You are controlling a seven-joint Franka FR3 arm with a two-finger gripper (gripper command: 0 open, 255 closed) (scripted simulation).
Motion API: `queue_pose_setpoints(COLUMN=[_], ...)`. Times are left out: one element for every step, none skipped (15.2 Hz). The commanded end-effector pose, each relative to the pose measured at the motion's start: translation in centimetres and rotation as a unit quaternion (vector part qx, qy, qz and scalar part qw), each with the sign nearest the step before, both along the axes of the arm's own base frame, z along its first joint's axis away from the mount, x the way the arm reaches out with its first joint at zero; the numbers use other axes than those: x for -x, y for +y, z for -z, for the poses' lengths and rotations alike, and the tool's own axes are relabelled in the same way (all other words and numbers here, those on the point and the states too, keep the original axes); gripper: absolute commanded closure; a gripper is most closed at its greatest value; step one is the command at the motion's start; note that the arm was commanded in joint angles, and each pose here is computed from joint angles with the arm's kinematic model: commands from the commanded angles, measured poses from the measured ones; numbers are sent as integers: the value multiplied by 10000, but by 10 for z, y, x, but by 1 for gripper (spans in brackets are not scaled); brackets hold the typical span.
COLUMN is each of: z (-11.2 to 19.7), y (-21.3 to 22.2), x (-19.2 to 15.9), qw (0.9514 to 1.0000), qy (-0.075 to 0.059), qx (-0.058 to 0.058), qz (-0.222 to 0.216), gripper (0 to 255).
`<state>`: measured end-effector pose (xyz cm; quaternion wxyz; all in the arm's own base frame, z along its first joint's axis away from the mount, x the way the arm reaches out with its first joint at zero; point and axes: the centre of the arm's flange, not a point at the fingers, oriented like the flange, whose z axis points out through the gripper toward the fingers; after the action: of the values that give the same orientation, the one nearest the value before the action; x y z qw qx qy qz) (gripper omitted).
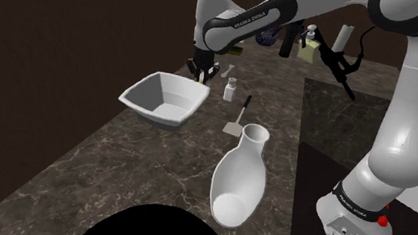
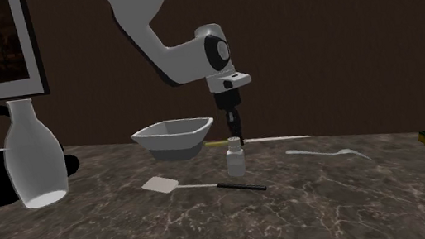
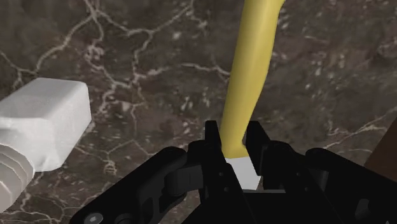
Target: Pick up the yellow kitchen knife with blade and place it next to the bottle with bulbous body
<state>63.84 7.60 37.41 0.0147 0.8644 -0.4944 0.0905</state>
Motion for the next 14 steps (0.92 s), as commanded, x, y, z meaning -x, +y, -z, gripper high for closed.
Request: queue_pose_setpoints(z=[-11,-16,-21,-27,-32,-37,-42,-48,-53,-58,-64,-69,-74,-79], y=[0,0,0,0,0,0,0,0,0,0,0,0,0,0], x=[1,1,1,1,1,1,1,1,1,1,1,1,1,1], qw=[10000,10000,10000,10000,10000,10000,10000,10000,10000,10000,10000,10000,10000,10000], qy=[2,2,2,2,2,2,2,2,2,2,2,2,2,2], qx=[0,0,0,0,0,0,0,0,0,0,0,0,0,0], qz=[0,0,0,0,0,0,0,0,0,0,0,0,0,0], gripper=[255,255,255,255,255,255,255,255,255,255,255,255,255,255])
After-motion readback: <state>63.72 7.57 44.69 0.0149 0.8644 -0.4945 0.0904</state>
